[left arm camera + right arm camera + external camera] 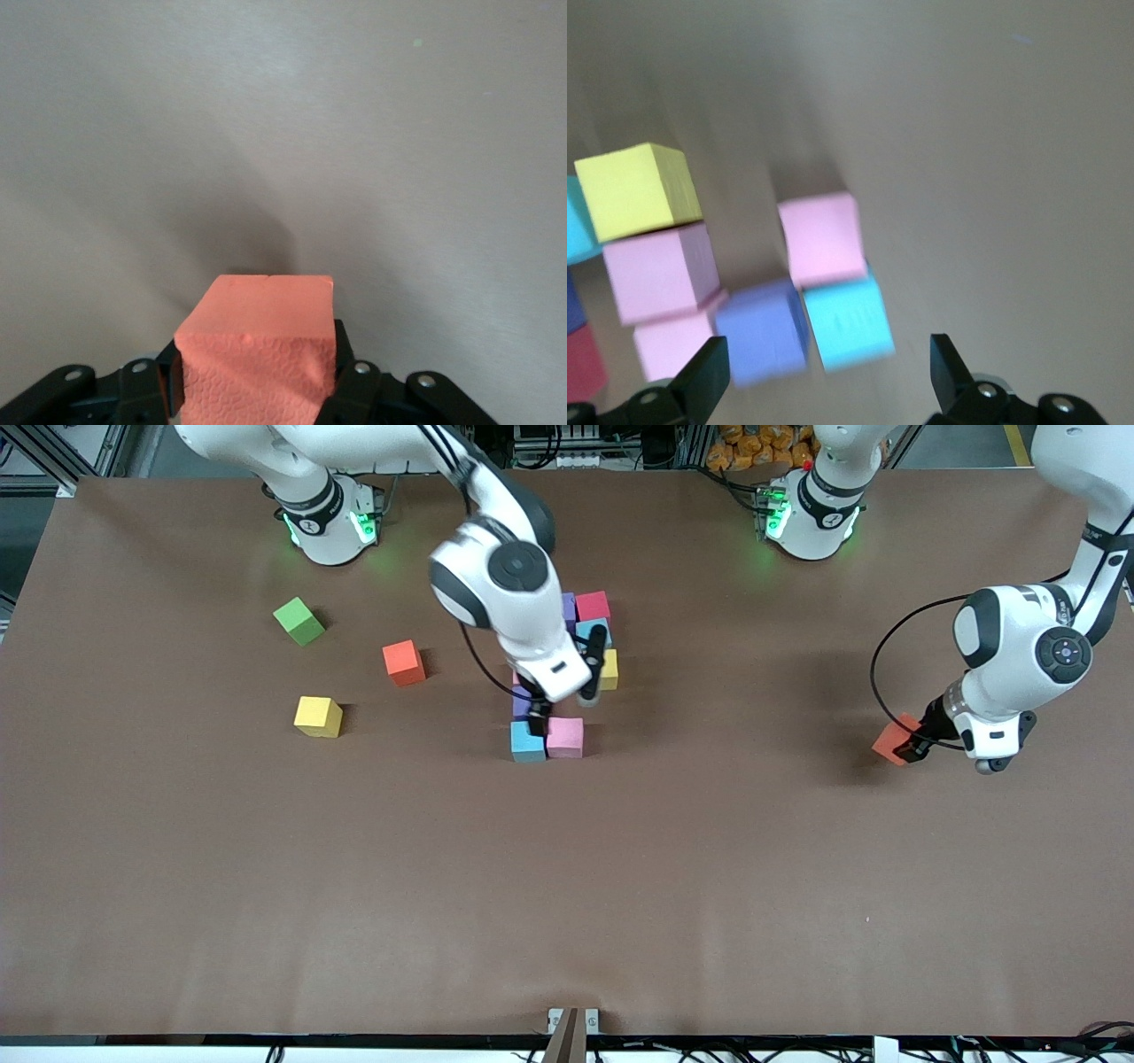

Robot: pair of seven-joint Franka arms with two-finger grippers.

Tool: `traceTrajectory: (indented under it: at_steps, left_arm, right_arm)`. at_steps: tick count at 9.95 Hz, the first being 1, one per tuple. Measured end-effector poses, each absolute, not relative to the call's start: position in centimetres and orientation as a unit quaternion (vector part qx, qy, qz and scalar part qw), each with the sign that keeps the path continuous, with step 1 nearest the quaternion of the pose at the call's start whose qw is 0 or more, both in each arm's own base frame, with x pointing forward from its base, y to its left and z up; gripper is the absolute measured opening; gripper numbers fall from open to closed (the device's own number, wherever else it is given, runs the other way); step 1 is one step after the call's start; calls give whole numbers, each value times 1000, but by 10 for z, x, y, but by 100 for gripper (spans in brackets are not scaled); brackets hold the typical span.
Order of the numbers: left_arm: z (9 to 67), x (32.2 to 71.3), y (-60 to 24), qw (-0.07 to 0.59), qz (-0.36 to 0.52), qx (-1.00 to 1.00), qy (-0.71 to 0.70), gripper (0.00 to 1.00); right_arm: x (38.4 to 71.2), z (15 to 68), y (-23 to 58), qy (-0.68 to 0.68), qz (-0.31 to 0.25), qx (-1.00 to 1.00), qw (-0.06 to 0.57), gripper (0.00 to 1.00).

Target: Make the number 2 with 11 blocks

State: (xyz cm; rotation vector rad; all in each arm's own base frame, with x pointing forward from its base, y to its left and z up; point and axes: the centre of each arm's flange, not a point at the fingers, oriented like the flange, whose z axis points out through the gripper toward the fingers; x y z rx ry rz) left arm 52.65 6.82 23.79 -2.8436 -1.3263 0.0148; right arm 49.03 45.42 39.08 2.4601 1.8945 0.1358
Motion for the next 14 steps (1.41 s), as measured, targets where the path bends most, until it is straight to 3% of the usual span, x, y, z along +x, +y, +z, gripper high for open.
traceTrajectory:
  at_steps: [2,4,9,12,14]
  left_arm:
    - [252,539,39,2,14,-896,-443,59]
    - [267,556,-5,-2,17,-882,-470,59]
    - [278,588,-128,-9,36,-827,-561,59]
    - [277,595,-217,-17,52,-786,-616,59]
    - [271,585,-280,-17,63,-759,-648,59]
  right_arm:
    - [516,478,389,556,86,826,40,100]
    - [537,529,318,501,108,857,55,100]
    - [598,554,103,300,110,948,1,100]
    - [589,573,26,212,77,974,-5,100]
    - [574,605,16,169,69,983,-8,100]
